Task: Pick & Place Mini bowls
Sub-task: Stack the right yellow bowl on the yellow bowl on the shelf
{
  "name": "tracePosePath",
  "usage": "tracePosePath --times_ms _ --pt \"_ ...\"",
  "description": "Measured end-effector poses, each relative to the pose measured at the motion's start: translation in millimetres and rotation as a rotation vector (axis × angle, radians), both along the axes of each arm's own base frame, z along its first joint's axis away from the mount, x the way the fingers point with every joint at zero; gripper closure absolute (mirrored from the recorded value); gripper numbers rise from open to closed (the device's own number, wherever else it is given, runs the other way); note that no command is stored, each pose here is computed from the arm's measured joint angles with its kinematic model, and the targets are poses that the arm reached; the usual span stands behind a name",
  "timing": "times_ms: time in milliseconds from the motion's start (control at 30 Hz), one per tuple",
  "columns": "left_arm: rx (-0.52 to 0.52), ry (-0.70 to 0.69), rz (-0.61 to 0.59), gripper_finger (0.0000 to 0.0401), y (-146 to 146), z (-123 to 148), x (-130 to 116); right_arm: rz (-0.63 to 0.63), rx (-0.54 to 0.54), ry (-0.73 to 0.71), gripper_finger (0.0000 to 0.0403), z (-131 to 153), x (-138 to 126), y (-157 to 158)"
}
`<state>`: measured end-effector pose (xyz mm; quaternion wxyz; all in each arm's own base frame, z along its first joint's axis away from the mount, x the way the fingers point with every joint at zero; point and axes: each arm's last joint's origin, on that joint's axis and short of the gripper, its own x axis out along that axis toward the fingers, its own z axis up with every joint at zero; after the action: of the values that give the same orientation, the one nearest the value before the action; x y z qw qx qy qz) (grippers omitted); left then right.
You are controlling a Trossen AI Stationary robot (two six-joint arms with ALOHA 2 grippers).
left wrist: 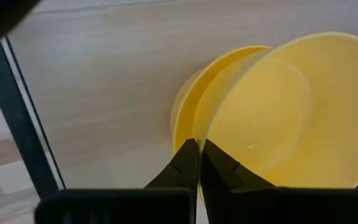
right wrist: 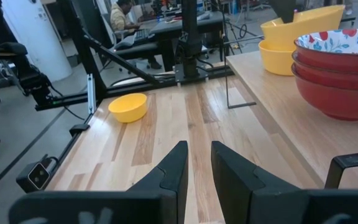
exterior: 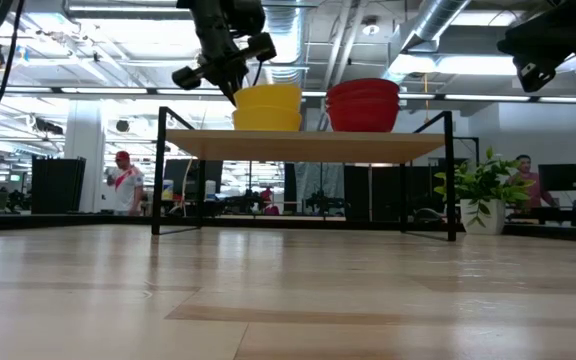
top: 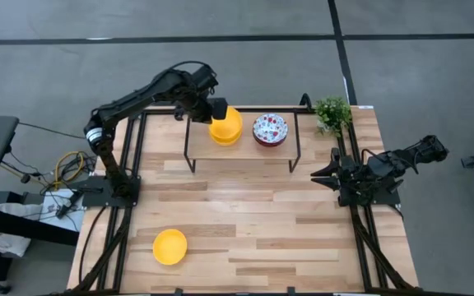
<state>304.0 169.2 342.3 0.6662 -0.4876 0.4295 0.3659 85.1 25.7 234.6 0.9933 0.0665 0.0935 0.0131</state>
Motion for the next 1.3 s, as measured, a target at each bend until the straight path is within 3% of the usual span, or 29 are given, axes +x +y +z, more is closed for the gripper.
tracePosePath --times_ms 900,1300 --pt "-0.011 0.021 0.005 0.0397 1.9 -3.3 -0.3 0.0 0.0 0.003 0.0342 -0.3 -0.1 0.0" --pt "-0.002 0.029 -0.031 0.0377 1.5 -3.4 -1.0 0.001 0.0 0.003 0.0342 -0.3 -0.1 0.0"
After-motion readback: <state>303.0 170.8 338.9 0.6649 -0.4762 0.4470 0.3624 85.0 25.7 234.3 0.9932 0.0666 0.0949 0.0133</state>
